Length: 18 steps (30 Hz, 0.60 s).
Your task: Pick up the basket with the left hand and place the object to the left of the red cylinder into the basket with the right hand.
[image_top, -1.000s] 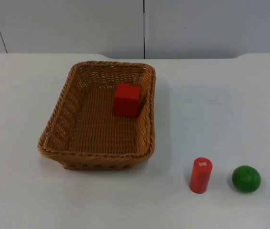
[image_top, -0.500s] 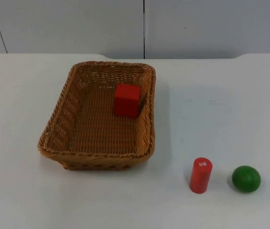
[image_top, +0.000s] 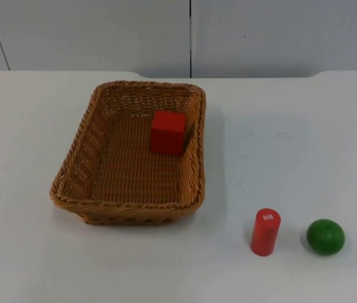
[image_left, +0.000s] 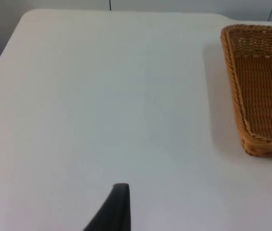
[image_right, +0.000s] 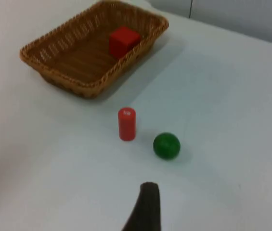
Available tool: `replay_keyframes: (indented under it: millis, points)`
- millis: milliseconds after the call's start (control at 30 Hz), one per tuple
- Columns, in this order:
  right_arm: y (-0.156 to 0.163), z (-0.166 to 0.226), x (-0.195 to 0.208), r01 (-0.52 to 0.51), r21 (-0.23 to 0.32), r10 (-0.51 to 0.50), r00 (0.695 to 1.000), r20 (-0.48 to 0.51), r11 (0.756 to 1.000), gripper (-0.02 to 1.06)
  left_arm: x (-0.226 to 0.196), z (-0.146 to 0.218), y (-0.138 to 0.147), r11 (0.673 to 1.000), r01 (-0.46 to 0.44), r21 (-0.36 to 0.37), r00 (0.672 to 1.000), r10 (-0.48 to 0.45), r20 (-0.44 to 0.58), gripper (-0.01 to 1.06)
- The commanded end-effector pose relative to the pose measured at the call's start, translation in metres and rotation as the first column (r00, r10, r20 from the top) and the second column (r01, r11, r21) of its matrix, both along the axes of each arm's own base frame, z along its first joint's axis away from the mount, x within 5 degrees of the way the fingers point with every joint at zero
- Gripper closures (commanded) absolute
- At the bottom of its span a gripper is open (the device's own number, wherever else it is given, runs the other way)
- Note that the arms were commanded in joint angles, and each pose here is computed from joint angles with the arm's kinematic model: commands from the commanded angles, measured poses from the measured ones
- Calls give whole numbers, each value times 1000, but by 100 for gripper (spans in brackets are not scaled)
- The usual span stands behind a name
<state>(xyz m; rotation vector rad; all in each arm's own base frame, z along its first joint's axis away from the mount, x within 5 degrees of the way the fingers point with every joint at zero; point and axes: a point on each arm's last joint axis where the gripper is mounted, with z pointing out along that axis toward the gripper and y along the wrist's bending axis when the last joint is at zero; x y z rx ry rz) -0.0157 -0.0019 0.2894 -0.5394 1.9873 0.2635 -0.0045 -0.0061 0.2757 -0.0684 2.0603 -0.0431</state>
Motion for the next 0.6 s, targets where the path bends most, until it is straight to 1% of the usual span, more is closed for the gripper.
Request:
replay_keyframes:
  millis: [0,33,167,567]
  points:
    - [2,-8,4,9,-2,-9,1000,-17,1000,33,0,-1,1,1000,-3,2,1000,3,-1,0]
    - [2,-8,6,11,13,-11,1000,-8,1000,33,0,-1,1,1000,-3,2,1000,3,-1,0]
    - [3,-9,7,21,23,-21,1000,-8,1000,33,0,-1,1,1000,-6,7,1000,6,-1,0]
    - [3,-9,7,17,20,-17,1000,-7,1000,33,0,-1,1,1000,-6,7,1000,6,-1,0]
